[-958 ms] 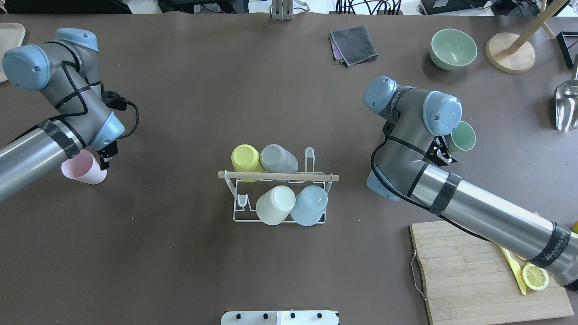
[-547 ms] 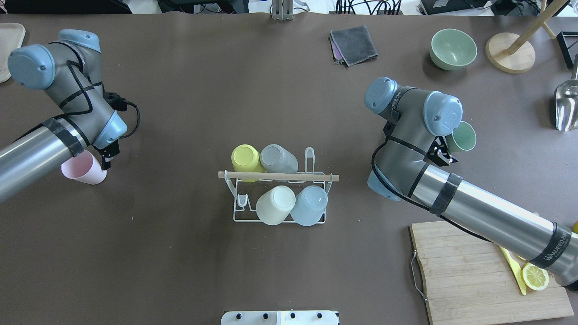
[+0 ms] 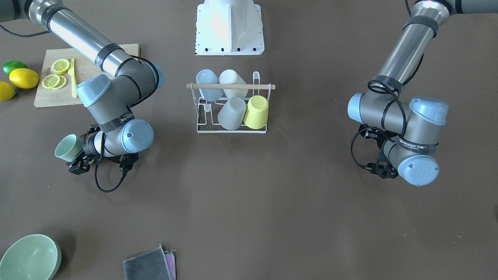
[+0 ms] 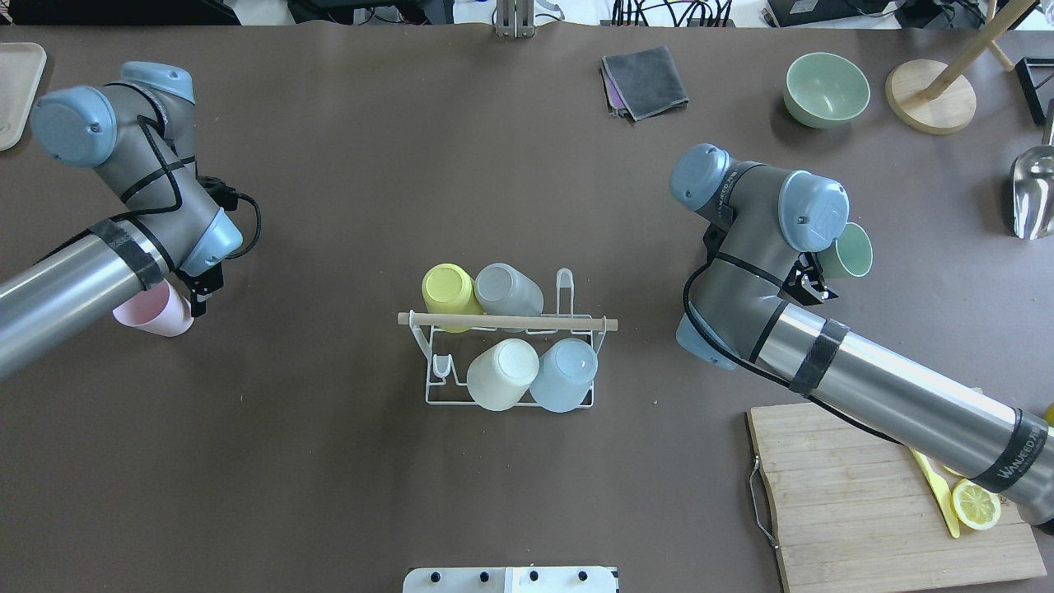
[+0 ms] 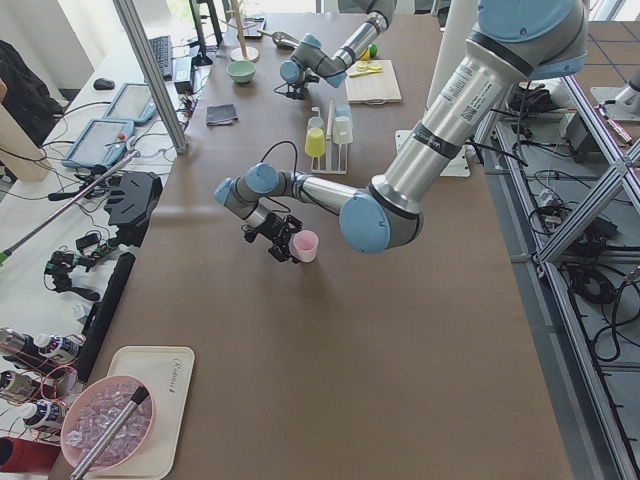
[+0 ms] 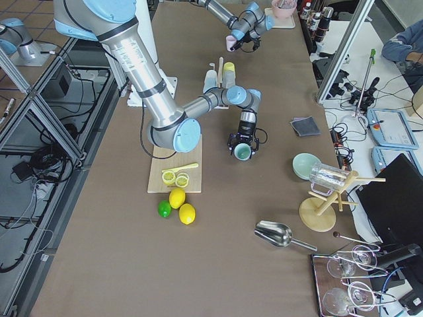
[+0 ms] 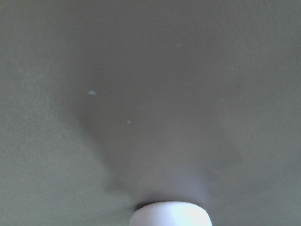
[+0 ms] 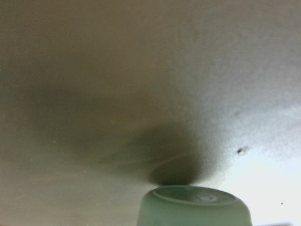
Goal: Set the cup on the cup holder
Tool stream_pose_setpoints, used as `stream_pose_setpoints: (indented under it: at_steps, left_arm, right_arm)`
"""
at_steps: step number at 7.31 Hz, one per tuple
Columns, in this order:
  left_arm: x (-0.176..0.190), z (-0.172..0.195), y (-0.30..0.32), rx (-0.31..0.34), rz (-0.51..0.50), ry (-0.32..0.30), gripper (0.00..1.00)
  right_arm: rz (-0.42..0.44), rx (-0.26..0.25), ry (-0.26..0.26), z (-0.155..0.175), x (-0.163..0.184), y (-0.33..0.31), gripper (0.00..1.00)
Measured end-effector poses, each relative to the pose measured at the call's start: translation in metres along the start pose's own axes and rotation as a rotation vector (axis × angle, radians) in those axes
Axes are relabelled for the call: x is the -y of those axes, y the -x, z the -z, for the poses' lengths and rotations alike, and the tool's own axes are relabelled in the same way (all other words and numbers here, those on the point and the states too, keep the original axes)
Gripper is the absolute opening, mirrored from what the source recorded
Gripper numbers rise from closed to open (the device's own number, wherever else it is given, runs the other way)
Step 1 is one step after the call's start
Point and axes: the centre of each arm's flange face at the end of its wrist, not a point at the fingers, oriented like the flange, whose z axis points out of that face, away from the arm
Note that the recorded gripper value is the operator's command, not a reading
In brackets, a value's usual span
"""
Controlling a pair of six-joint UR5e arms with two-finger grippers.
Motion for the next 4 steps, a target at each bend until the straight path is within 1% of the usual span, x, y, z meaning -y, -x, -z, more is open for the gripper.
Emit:
stream_pose_setpoints:
  at_steps: [1,3,4]
  left_arm:
    - [-0.0002,-0.0037,-0.0024,0.002,0.005,0.013,0.98]
    - [-0.0009,-0.0082,-0.0048,0.005,0.011,0.031,0.98]
    - [-0.0013,-0.0105,-0.0044,0.007,0.011,0.037,0.88]
  right_arm:
    - [0.0,-0.002,-0.002,-0.0023,0.0001,0.0,0.99]
    - [0.003,-0.003,-0.004,-0.0041,-0.0001,0.0001,0.24]
    - [0.006,-0.005,-0.004,-0.0043,-0.0003,-0.0001,0.04]
